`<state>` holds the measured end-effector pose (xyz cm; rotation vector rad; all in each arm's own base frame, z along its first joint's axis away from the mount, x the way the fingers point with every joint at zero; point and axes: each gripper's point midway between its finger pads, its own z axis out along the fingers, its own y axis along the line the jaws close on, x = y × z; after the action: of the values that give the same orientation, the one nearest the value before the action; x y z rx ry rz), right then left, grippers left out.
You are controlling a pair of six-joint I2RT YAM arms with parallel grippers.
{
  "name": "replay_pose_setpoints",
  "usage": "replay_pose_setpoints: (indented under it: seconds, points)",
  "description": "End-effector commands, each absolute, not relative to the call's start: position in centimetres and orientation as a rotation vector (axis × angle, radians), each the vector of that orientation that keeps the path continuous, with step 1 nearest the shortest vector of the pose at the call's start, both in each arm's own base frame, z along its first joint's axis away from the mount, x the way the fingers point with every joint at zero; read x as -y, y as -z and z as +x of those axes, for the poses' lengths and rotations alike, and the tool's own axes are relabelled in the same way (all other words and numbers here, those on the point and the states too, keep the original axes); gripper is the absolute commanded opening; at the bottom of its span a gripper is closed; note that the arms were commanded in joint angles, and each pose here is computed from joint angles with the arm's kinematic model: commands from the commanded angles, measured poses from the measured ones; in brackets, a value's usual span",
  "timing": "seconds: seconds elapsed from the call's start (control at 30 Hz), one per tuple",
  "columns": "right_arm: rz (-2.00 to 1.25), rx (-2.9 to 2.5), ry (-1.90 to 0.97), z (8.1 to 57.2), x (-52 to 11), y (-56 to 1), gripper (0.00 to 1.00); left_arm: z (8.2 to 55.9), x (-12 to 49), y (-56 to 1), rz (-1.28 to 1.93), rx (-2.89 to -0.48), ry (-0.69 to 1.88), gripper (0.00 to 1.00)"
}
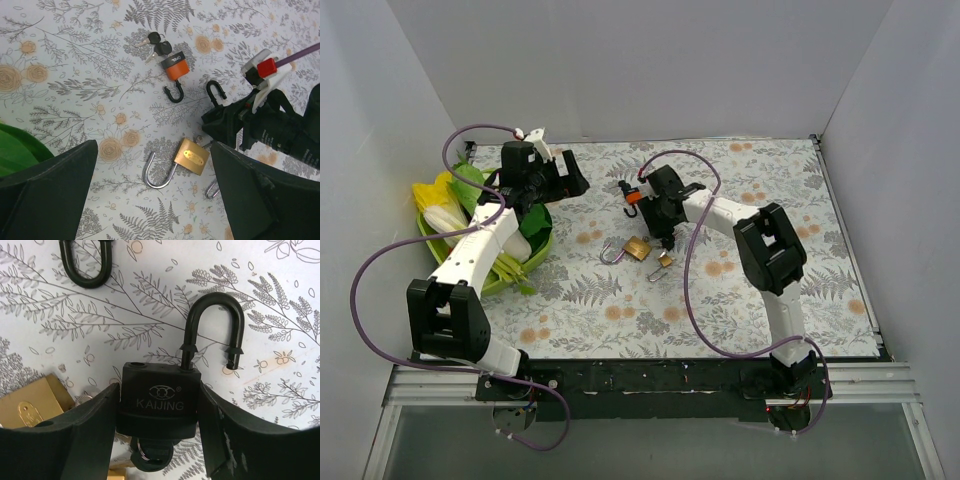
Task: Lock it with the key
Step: Pick up the lock from the center of the board, then lock the lock.
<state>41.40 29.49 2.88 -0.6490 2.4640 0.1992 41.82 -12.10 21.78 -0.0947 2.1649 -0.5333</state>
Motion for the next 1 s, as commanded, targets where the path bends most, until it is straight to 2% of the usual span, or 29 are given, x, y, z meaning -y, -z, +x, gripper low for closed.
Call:
replay_pose_setpoints:
  seconds: [0.0, 0.2, 0.3, 0.53, 0.67, 0.83, 0.97]
  points:
    - [-0.781, -2.347, -0.288, 42.9, -29.3, -9.2, 0.01, 40.9, 14.0, -24.9, 0.102, -2.087, 0.630, 0.98]
    - [-1.042, -2.113, -0.522, 40.0, -29.0, -16.5, 0.01, 37.5, 17.4, -26.3, 0.505, -1.965, 0.824, 0.98]
    - [-1.135, -2.058, -0.742, 36.4, -28.4, -18.9, 0.01, 34.8, 18.9, -26.2, 0.783, -1.829, 0.901, 0.98]
    - [-1.391, -1.861, -0.991, 28.8, -27.6, -22.9, 0.01, 30.8, 21.8, -25.2, 1.240, -1.505, 0.811, 0.98]
    - [-1.426, -1.761, -1.119, 25.5, -27.7, -24.9, 0.01, 27.6, 24.8, -24.3, 1.531, -1.198, 0.667, 0.98]
    - [-1.450, -1.741, -1.209, 23.0, -27.8, -25.1, 0.01, 25.2, 26.8, -23.8, 1.648, -1.005, 0.576, 0.97]
    - [-1.498, -1.719, -1.246, 20.8, -27.9, -24.9, 0.01, 24.3, 27.8, -23.8, 1.655, -0.980, 0.591, 0.94]
